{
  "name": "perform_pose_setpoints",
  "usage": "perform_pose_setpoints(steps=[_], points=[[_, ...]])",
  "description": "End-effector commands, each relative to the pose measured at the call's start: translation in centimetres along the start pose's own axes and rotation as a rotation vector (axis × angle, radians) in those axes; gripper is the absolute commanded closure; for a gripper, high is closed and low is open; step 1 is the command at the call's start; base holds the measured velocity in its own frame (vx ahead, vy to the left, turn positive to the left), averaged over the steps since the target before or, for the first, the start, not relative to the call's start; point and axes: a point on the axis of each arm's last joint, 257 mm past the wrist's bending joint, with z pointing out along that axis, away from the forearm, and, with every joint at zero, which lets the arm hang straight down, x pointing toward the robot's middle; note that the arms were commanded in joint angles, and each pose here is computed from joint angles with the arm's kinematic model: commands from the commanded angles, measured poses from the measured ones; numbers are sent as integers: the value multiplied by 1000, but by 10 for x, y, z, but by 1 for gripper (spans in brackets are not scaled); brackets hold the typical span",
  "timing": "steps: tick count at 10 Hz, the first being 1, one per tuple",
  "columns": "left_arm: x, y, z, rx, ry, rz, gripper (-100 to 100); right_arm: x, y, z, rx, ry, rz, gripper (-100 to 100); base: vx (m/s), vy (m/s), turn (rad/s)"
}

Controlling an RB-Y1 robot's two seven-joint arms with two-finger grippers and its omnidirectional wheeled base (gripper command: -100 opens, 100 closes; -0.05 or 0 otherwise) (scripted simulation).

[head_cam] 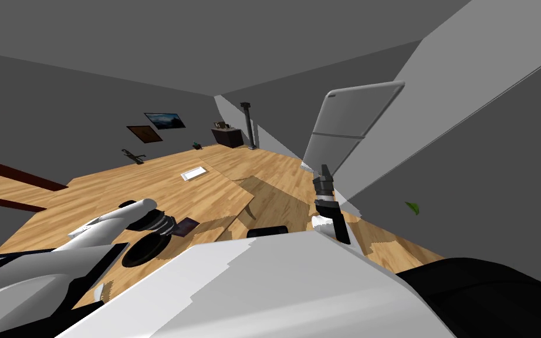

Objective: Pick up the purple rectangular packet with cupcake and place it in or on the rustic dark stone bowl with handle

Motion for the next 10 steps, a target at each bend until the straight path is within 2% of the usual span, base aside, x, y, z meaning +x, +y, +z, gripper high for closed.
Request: perform_pose_setpoints(steps=[1, 2, 3, 4, 5, 7, 8, 9, 10], points=[[0, 0, 0, 0, 0, 0, 100, 0, 0, 0, 0, 0, 0, 0, 0, 0, 0], [0, 0, 0, 0, 0, 0, 100, 0, 0, 0, 0, 0, 0, 0, 0, 0, 0], [0, 0, 0, 0, 0, 0, 0, 0, 0, 0, 0, 0, 0, 0, 0, 0, 0], [2, -2, -6, 1, 0, 8, 100, 0, 0, 0, 0, 0, 0, 0, 7, -6, 92], [7, -5, -13, 1, 0, 20, 100, 0, 0, 0, 0, 0, 0, 0, 11, -13, 172], [6, -5, -12, 2, -1, 19, 100, 0, 0, 0, 0, 0, 0, 0, 5, -6, 26], [6, -5, -12, 1, -1, 18, 0, 0, 0, 0, 0, 0, 0, 0, 0, 0, 0], [3, -12, -29, 3, -3, 15, 100, 0, 0, 0, 0, 0, 0, 0, -35, 11, -134], [3, -12, -29, 3, -3, 15, 100, 0, 0, 0, 0, 0, 0, 0, -40, 25, -88]])
